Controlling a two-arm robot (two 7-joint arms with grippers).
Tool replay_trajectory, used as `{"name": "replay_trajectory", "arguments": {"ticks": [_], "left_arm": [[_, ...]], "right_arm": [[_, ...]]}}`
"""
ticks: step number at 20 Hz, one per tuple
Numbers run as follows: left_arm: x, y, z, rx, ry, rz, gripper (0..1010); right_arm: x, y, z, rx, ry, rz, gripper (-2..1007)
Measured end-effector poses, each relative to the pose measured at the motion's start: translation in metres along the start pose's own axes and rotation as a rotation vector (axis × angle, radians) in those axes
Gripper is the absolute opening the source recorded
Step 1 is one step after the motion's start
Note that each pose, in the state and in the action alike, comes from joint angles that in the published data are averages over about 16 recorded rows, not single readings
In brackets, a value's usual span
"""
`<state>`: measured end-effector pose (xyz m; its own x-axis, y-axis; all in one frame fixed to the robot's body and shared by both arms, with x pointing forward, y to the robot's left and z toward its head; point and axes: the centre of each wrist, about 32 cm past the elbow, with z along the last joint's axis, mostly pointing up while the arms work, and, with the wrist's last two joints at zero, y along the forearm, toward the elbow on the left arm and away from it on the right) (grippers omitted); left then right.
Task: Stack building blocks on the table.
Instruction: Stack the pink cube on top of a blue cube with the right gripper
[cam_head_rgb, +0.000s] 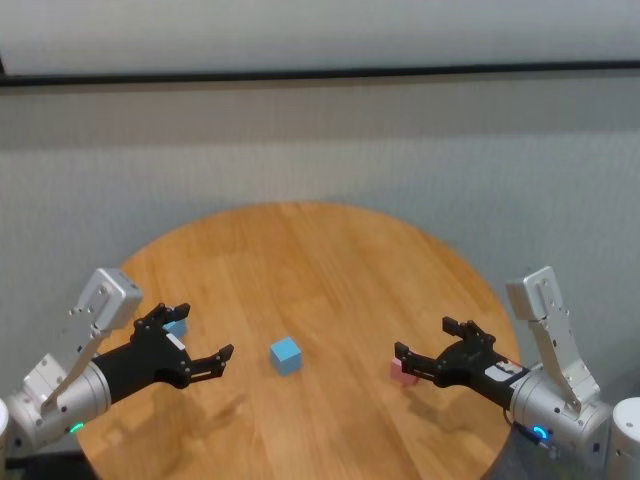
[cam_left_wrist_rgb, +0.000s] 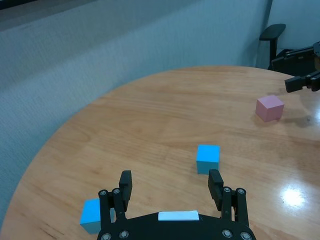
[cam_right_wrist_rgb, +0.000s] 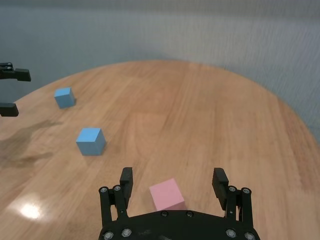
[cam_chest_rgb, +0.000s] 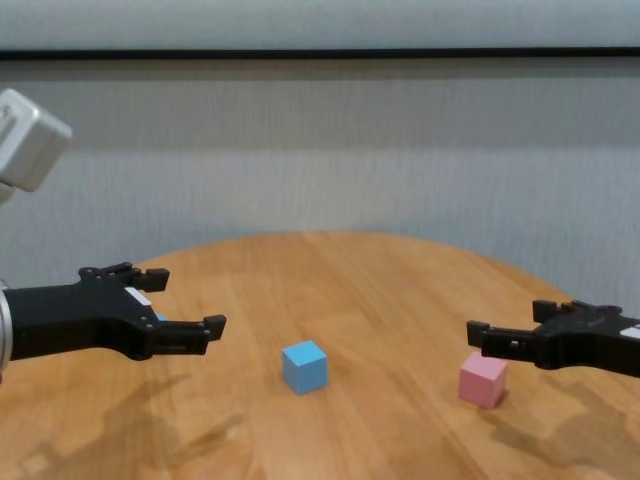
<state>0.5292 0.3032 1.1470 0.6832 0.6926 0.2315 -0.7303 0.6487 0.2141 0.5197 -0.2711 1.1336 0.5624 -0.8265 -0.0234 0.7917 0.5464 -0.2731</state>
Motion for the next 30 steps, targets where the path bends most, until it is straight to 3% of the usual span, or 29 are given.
{"name": "replay_trajectory", "arguments": {"ticks": [18, 30], "left_arm": [[0.0, 0.0, 0.0, 0.0, 0.0, 0.0, 1002], [0.0, 0.0, 0.0, 0.0, 0.0, 0.0, 1002]], "right_arm": [[-0.0008, 0.0057, -0.0064, -0.038, 0.045, 0.04, 1005], [-0.0019, 0.0117, -0.0092, -0.044, 0.027, 0.059, 1004]]}}
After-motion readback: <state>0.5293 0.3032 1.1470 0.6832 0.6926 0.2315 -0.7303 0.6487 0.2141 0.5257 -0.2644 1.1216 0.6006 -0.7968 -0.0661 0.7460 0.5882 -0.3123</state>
